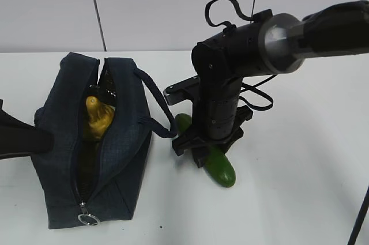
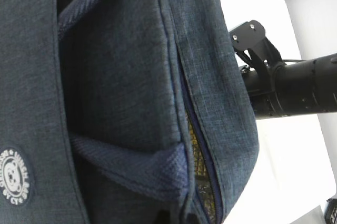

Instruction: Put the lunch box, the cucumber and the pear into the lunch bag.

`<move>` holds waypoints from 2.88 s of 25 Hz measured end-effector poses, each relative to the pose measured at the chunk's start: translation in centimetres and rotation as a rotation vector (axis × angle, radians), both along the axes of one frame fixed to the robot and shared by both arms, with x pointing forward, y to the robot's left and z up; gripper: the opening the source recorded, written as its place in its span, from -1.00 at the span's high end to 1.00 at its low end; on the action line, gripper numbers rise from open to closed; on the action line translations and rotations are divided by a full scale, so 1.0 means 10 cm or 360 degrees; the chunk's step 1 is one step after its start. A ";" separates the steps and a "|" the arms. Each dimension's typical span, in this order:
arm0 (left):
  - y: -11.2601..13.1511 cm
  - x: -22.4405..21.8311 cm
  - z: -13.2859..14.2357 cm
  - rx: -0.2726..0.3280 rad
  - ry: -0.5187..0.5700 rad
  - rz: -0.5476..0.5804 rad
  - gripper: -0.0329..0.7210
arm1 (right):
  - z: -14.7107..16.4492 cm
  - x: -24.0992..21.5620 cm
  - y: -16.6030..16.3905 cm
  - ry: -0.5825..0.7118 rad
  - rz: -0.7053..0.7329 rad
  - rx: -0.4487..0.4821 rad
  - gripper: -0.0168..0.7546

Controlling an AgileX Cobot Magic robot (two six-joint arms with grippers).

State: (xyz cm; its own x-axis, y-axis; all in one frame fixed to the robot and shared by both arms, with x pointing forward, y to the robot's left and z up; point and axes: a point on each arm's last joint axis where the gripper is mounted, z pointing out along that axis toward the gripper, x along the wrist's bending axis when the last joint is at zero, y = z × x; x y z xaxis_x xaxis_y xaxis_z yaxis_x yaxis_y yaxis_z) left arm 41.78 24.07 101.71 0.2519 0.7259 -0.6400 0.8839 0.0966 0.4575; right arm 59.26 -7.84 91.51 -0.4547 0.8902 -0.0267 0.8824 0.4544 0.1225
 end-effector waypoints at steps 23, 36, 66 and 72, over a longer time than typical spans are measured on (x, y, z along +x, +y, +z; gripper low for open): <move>0.00 -0.01 0.00 -0.0003 0.0004 -0.0010 0.95 | 0.65 -0.06 -0.17 -0.0219 0.0111 -0.0122 -0.09; 0.00 -0.01 0.00 -0.0003 0.0004 -0.0010 0.95 | 1.82 -0.42 -0.25 -0.0614 0.0032 0.0403 -0.09; 0.00 -0.01 0.00 -0.0003 0.0005 -0.0011 0.95 | 0.89 -0.18 0.64 0.0004 0.0188 0.1504 -0.19; -0.01 -0.01 0.00 -0.0007 0.0008 -0.0015 0.95 | 0.88 -0.17 0.64 -0.0014 0.0225 0.1499 -0.32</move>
State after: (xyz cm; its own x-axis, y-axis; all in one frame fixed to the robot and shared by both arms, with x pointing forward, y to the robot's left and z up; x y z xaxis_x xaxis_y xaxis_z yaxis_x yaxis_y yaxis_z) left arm 41.69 24.01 101.72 0.2557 0.7207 -0.6444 0.8870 0.0902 0.4529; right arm 57.54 -1.41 100.28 -0.5632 0.4845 0.6694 0.8240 0.2683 0.4990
